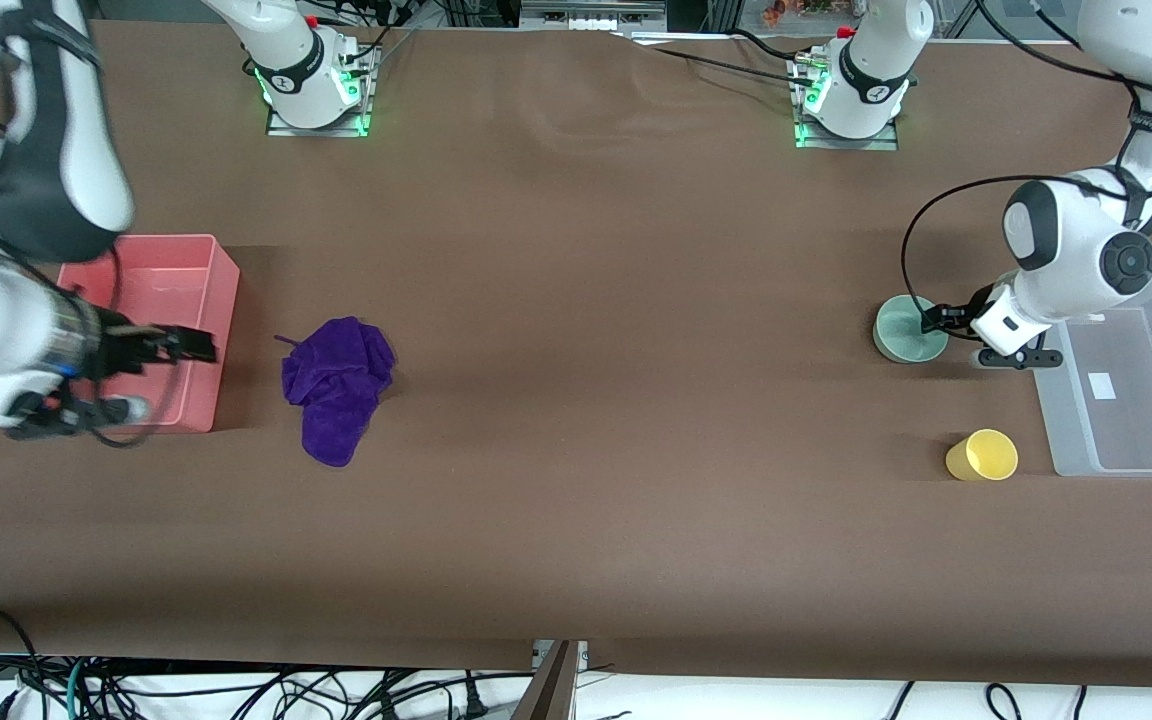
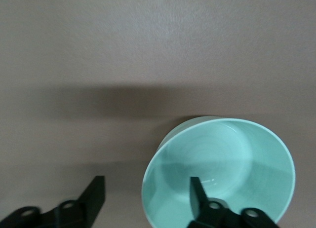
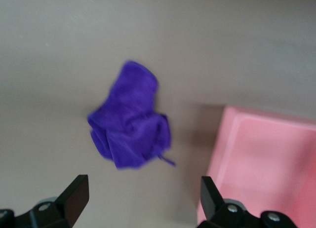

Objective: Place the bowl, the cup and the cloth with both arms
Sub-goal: 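Lower the left gripper onto the green bowl while the right gripper reaches the cloth, then grasp the purple cloth with the right gripper while the left gripper carries the bowl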

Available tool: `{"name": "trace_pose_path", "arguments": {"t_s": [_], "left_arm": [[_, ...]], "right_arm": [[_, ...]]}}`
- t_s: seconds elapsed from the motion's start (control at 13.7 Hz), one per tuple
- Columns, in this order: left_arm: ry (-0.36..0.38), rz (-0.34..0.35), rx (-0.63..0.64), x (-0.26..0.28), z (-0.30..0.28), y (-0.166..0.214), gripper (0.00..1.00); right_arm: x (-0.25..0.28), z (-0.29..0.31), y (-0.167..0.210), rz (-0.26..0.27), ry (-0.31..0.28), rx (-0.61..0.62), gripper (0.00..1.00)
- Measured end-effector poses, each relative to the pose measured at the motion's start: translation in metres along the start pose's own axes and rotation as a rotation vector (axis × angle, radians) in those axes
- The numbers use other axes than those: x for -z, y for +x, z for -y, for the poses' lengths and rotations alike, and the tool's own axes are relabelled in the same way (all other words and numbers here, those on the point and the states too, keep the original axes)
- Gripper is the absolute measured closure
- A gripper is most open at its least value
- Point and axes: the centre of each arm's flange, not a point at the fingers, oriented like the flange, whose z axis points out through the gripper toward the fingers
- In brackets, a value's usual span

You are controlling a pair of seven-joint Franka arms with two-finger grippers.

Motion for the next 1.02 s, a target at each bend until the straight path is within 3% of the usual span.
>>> {"name": "trace_pose_path", "arguments": {"t_s": [0.22, 0.44, 0.59, 0.73, 0.88, 1.02], "left_arm": [[-0.005, 0.008, -0.001, -0.006, -0.002, 0.002, 0.65], [-0.005, -0.006, -0.022, 0.002, -0.002, 0.008, 0.96], [-0.005, -0.017, -0.029, 0.018, -0.002, 0.013, 0.97], [-0.018, 0.021, -0.033, 0.055, -0.001, 0.017, 0.97], [-0.039, 0.08, -0.051, 0.115, 0.0, 0.025, 0.97], [-0.052, 0.082, -0.097, 0.181, 0.013, 0.033, 0.97]], "right_arm": [[-0.063, 0.029, 0.004, -0.029, -0.006, -0.05, 0.0], [-0.137, 0.024, -0.012, -0.024, -0.009, -0.068, 0.0], [-0.175, 0.022, -0.028, -0.023, -0.01, -0.075, 0.0], [-0.203, 0.02, -0.042, -0.04, -0.013, -0.082, 0.0], [-0.225, 0.018, -0.055, -0.067, -0.014, -0.085, 0.0], [-0.238, 0.017, -0.064, -0.07, -0.015, -0.086, 0.0]]}}
